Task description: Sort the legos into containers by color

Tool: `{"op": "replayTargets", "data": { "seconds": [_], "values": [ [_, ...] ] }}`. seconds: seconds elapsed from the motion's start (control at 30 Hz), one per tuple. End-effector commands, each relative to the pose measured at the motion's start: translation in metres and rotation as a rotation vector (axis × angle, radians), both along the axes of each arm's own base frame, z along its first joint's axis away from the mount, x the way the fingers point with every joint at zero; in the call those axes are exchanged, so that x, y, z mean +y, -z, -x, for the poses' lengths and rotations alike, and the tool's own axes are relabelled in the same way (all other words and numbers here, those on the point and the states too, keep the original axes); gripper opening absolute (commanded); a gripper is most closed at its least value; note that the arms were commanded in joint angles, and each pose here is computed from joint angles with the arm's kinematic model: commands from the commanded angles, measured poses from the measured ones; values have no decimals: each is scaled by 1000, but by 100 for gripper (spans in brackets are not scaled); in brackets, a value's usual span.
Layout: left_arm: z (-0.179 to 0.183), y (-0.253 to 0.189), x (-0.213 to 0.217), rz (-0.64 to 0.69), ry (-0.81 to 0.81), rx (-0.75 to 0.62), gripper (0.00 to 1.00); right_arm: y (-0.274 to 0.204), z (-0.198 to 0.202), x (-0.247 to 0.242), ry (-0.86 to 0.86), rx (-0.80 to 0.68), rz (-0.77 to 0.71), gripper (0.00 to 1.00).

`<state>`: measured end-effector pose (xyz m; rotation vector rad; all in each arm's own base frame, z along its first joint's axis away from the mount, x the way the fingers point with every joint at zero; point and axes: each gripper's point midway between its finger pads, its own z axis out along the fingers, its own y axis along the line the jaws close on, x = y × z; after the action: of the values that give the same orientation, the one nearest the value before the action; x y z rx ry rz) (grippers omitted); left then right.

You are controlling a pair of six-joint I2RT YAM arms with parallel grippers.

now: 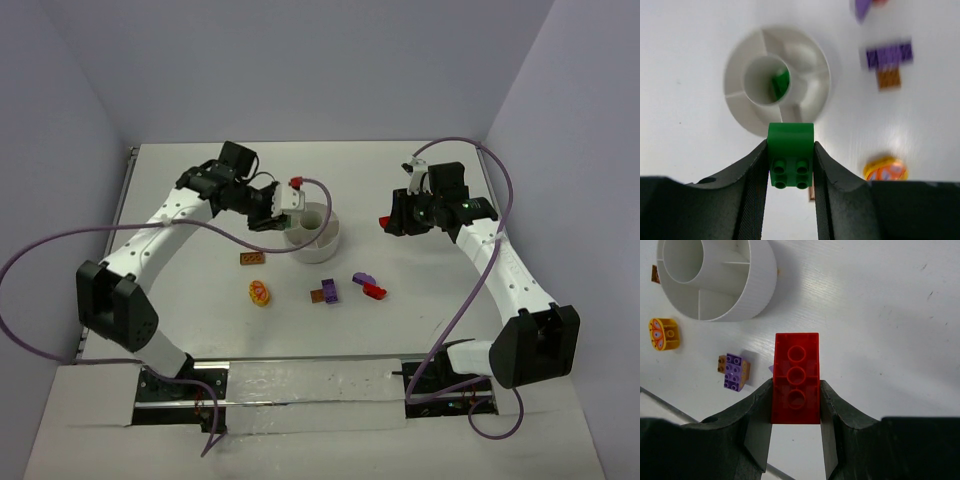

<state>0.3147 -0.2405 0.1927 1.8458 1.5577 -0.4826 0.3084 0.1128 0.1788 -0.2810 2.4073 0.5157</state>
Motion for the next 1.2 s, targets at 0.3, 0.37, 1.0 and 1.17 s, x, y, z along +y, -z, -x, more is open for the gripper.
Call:
{"op": "replayTargets", "data": {
  "seconds": [0.3, 0.37, 1.0, 1.17],
  "values": [
    [-58, -88, -64, 710, -486, 290, 0, -14, -8, 1, -11, -43, -10, 0],
    [-67, -85, -69, 739, -503, 278, 0, -13, -9, 2, -12, -40, -10, 0],
    [-79, -10, -79, 680, -542, 211, 8, -11, -16, 3, -11, -12, -4, 0],
    [-77, 3, -82, 667, -545, 222, 11, -11, -17, 2, -12, -9, -2, 0]
  ]
}}
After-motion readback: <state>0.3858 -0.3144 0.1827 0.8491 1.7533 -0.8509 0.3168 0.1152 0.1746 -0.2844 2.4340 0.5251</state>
